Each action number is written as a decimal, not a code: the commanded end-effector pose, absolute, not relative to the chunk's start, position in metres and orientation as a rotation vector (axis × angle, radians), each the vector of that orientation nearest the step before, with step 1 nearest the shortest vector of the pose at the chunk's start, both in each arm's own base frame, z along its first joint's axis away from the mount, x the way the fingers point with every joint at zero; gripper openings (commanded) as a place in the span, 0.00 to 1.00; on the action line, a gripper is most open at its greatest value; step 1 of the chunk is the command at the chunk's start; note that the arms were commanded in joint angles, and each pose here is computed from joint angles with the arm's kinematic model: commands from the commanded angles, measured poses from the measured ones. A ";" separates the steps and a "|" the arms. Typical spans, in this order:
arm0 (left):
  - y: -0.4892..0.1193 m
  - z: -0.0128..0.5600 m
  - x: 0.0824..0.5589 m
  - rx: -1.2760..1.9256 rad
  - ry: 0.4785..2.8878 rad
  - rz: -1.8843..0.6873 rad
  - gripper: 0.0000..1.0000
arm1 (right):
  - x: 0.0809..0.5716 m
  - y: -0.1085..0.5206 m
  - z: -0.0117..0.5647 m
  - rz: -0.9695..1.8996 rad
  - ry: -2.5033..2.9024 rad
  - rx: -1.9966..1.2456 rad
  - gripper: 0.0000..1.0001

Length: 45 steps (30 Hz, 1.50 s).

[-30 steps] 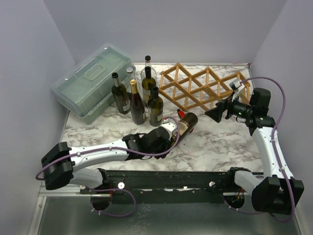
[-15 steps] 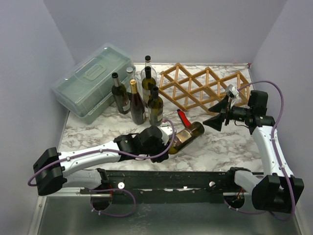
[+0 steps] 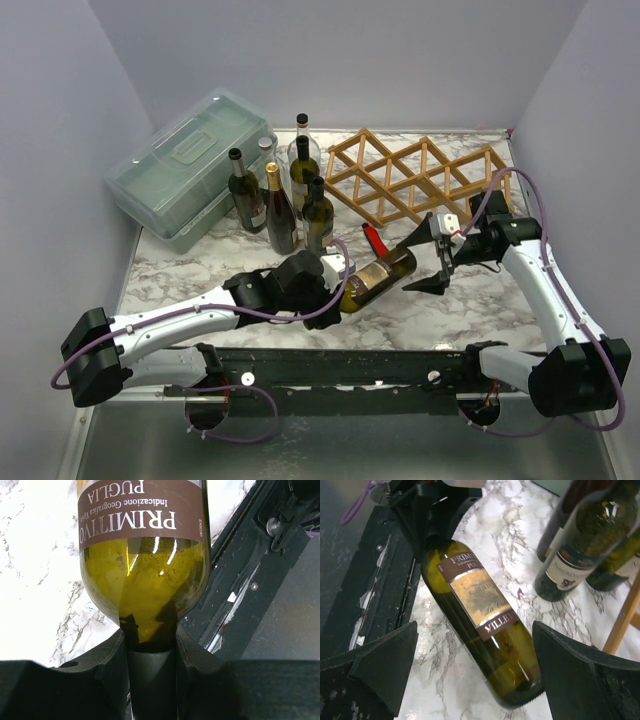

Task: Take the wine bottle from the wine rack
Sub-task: Place the wine bottle at the center of the board.

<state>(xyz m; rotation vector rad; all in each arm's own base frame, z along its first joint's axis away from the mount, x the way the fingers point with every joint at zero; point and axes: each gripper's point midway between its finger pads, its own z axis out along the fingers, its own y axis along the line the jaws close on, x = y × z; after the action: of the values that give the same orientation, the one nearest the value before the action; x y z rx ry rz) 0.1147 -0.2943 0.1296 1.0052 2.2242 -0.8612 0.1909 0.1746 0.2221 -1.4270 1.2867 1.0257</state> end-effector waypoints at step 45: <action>-0.321 0.184 0.110 1.020 2.106 -1.152 0.00 | 0.181 0.231 0.116 0.574 1.099 -2.186 0.92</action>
<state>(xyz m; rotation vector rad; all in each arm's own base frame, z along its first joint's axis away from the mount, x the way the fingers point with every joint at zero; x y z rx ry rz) 0.1019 -0.2959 0.1397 1.0212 2.2911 -1.0216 0.1803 0.2311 0.1210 -2.1733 1.1069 0.6068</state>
